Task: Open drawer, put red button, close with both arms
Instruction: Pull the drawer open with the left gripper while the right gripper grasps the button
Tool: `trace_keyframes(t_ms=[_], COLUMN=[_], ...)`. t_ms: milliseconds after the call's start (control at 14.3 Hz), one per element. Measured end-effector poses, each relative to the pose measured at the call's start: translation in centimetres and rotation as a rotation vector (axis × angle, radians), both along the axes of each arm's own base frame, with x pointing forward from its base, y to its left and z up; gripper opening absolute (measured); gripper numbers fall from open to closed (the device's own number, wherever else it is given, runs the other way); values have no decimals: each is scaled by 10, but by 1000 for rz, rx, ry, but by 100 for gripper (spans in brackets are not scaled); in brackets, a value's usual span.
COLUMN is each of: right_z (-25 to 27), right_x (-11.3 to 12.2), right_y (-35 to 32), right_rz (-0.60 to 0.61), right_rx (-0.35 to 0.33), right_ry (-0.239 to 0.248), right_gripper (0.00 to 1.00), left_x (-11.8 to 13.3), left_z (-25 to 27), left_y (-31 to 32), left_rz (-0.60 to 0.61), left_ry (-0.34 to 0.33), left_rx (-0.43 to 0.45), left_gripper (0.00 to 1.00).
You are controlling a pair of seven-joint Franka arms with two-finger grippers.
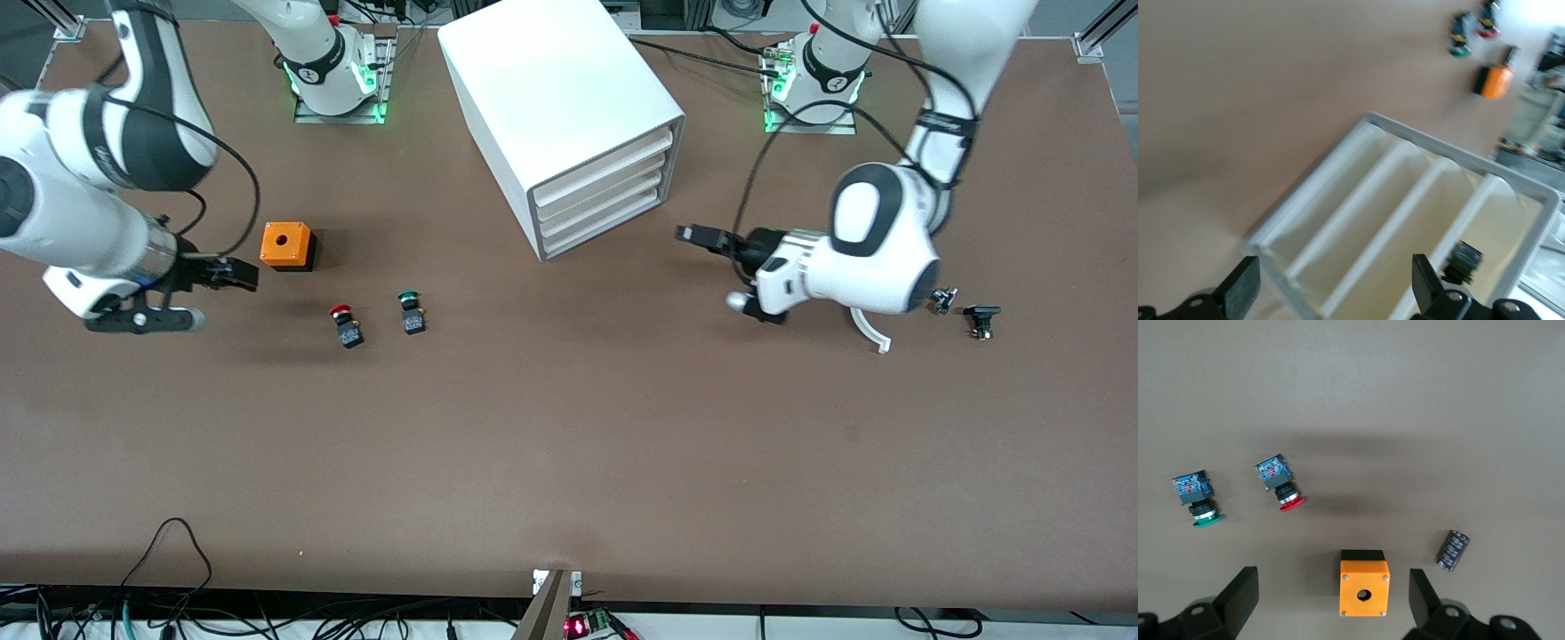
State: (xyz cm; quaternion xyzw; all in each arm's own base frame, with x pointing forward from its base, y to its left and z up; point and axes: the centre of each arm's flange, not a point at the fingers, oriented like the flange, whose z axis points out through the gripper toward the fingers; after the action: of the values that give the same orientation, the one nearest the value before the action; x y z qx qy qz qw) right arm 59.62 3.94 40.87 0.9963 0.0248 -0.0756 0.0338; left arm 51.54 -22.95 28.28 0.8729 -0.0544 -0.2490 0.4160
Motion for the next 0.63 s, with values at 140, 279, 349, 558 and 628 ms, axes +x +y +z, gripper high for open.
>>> trace_keyframes(t_ms=[140, 279, 349, 558, 628], right_z=[-25, -54, -68, -112, -125], right_x=[5, 5, 5, -4, -9], right_y=[10, 25, 31, 45, 52], right_rz=[16, 42, 53, 92, 112], right_rx=[3, 7, 10, 23, 30], right_ry=[2, 9, 4, -17, -17], right_gripper=[100, 100, 100, 100, 100], left_x=[-23, -43, -52, -74, -80], left_z=[-26, -51, -60, -71, -72], left_y=[-19, -33, -40, -67, -76], left_rz=[-3, -21, -33, -64, -73], left_ry=[31, 54, 60, 54, 53], left_rx=[-101, -145, -149, -134, -134], left_gripper=[100, 100, 100, 100, 100])
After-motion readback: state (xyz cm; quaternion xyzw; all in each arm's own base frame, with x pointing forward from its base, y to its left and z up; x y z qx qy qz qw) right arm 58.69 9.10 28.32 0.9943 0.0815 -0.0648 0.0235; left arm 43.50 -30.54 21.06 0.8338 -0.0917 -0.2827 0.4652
